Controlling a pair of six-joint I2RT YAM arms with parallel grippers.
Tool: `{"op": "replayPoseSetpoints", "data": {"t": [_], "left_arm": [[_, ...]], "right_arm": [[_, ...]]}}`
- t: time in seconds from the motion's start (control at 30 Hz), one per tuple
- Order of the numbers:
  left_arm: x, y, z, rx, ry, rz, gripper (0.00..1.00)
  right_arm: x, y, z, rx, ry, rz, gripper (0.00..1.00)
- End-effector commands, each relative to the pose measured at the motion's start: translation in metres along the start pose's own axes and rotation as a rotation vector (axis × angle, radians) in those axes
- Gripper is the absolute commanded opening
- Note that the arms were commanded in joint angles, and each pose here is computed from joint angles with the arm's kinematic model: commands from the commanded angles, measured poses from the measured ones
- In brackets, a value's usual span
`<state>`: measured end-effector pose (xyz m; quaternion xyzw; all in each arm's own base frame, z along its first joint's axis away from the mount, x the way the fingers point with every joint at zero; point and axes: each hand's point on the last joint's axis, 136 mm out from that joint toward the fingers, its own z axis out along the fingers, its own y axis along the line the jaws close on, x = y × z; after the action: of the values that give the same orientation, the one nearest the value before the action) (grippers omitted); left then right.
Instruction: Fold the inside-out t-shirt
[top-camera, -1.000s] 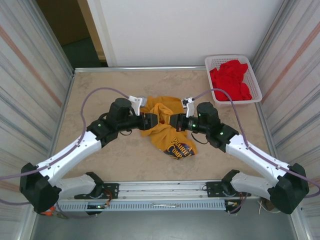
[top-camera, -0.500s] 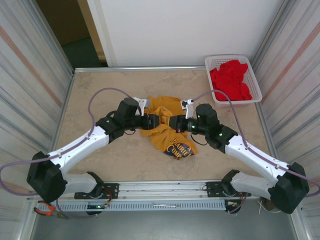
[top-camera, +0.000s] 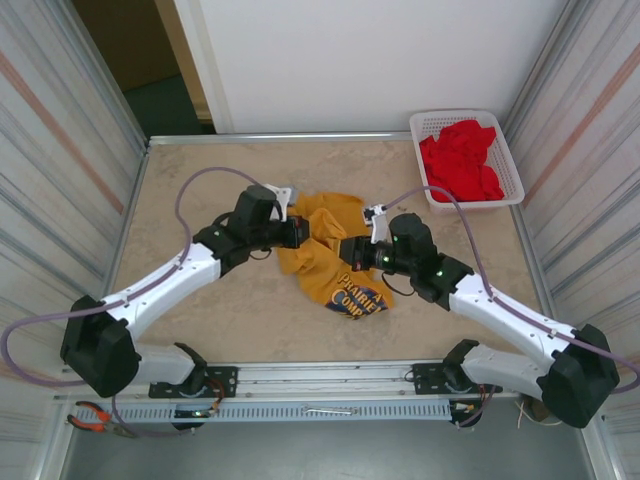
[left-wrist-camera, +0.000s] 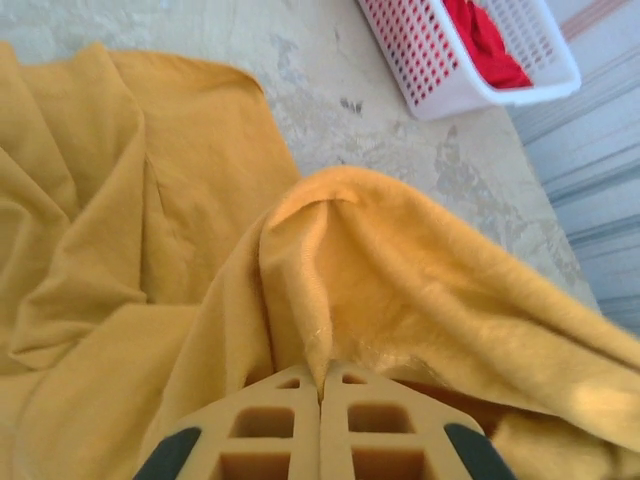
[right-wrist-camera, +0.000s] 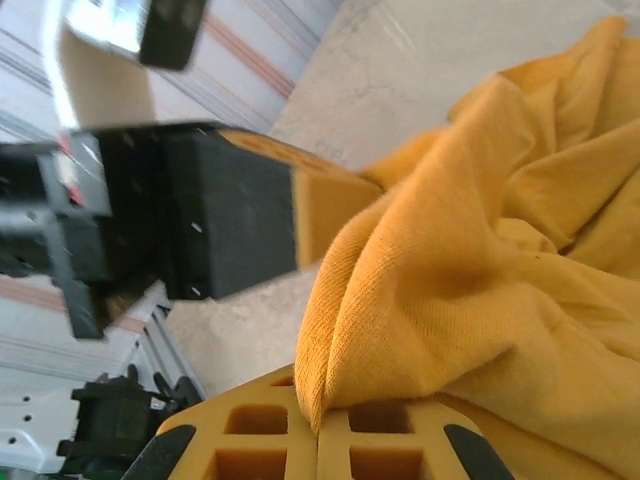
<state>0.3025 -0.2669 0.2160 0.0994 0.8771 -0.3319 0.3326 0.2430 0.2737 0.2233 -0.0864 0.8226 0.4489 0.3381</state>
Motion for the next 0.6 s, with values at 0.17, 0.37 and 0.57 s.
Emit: {"op": "replayPoseSetpoints", "data": {"t": [0.17, 0.37, 0.57], "left_arm": [[-0.064, -0.063, -0.076, 0.291, -0.133, 0.008, 0.0], [-0.089, -0.089, -0.107, 0.563, -0.177, -0.127, 0.0], [-0.095, -0.093, -0.115, 0.624, -0.204, -0.177, 0.0]], "right_arm": [[-0.02, -0.078, -0.001, 0.278, -0.139, 0.172, 0.0], [-0.025, -0.09, 0.01, 0.31, -0.089, 0.2, 0.38], [-0.038, -0.052, -0.032, 0.358, -0.115, 0.092, 0.45]]}}
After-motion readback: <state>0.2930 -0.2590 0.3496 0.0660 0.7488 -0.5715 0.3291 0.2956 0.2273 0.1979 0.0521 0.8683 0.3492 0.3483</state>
